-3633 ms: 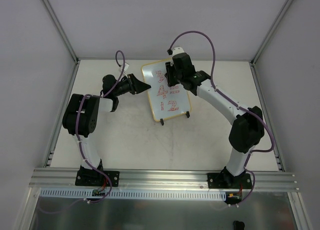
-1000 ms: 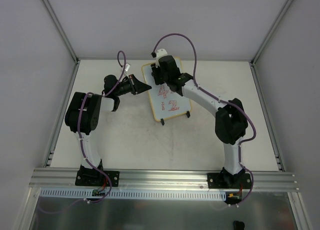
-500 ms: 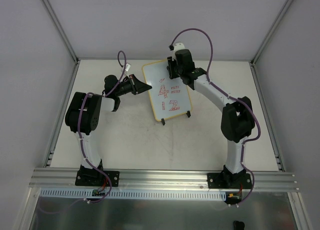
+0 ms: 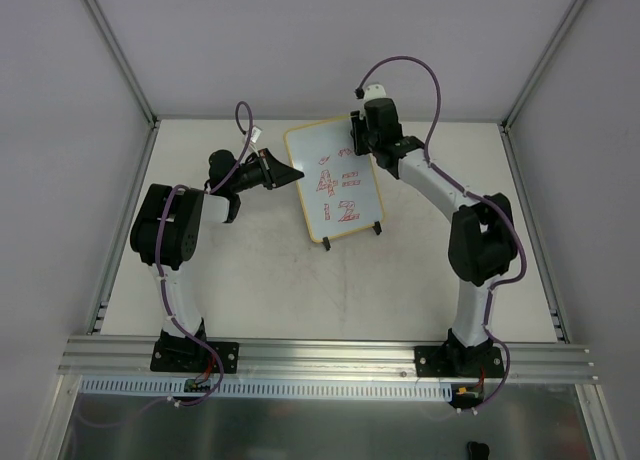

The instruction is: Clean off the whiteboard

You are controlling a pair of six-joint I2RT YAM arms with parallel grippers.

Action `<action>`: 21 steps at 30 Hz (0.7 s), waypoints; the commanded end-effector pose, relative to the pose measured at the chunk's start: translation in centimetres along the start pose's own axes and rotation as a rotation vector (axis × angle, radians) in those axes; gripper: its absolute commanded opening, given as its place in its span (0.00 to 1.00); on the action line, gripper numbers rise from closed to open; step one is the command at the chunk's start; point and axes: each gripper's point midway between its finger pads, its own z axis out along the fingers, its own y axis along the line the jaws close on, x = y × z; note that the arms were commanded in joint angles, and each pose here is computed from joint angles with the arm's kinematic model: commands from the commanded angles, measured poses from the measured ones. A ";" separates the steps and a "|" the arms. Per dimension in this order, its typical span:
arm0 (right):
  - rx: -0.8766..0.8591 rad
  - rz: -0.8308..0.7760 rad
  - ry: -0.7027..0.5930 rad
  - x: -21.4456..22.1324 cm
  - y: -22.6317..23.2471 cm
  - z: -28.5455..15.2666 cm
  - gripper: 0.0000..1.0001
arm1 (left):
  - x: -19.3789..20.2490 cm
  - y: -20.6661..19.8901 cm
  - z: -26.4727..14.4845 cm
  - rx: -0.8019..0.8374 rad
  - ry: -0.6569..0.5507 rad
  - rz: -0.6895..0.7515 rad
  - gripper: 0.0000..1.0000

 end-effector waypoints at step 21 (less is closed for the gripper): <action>-0.205 -0.109 -0.048 1.8 13.7 -3.6 0.00 | 0.4 -1.6 0.3 0.073 0.022 0.163 0.00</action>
